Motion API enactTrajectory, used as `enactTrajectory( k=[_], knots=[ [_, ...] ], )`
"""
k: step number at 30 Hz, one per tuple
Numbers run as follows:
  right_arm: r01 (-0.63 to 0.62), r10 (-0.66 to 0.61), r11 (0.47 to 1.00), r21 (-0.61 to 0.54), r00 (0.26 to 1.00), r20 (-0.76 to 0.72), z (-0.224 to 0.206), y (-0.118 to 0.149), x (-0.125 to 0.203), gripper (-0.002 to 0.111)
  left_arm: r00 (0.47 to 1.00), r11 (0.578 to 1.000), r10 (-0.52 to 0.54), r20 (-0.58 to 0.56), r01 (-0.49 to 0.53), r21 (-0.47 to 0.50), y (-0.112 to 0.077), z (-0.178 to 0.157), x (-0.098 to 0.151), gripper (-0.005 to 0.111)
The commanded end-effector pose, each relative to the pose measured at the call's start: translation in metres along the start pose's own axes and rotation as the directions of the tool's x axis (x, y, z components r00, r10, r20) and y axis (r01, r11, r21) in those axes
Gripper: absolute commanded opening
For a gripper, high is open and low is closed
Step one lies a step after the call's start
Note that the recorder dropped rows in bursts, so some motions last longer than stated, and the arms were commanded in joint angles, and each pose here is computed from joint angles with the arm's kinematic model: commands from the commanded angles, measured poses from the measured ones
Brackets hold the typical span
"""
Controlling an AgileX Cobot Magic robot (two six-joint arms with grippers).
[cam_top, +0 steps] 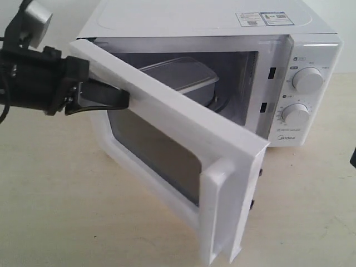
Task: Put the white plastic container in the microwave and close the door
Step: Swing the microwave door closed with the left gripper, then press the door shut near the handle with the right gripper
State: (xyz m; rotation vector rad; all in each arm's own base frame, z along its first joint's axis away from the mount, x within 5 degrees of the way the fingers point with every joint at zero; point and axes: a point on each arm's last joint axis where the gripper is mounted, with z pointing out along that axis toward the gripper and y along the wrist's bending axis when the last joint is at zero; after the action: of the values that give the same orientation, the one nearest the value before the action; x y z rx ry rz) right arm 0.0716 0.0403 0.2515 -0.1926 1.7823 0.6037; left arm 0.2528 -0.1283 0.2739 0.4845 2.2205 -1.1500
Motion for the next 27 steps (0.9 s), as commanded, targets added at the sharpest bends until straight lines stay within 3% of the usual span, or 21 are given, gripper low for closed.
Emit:
enactTrajectory(
  k=[1,9,14,18,22,27],
  knots=[
    [0.015,-0.014,0.999,-0.035,1.000,0.028,0.000,0.003,-0.002,0.000,0.999,0.999,0.039,0.008,-0.039,0.012,-0.007,0.019,-0.014,0.004],
    [0.031,-0.023,0.995,-0.100,0.996,0.082,-0.001,0.009,-0.007,0.000,0.994,0.993,0.110,-0.001,-0.110,0.050,-0.023,0.035,-0.025,0.004],
    [0.069,-0.065,0.992,-0.106,0.997,0.034,0.011,0.012,-0.003,0.000,0.985,0.984,0.174,0.009,-0.174,0.042,-0.034,0.023,-0.026,0.004],
    [0.146,-0.150,0.971,-0.187,0.989,-0.008,0.036,0.022,0.001,0.000,0.969,0.969,0.247,0.005,-0.247,0.010,-0.045,0.007,-0.024,0.004],
    [0.154,-0.171,0.976,-0.157,0.980,-0.105,0.075,0.026,-0.002,0.000,0.961,0.959,0.276,0.011,-0.274,-0.077,-0.054,-0.017,-0.012,0.004],
    [0.078,-0.078,0.996,-0.043,0.997,-0.020,0.122,0.014,-0.017,0.000,0.961,0.938,0.260,0.099,-0.227,-0.261,-0.057,-0.054,0.019,0.004]
  ],
)
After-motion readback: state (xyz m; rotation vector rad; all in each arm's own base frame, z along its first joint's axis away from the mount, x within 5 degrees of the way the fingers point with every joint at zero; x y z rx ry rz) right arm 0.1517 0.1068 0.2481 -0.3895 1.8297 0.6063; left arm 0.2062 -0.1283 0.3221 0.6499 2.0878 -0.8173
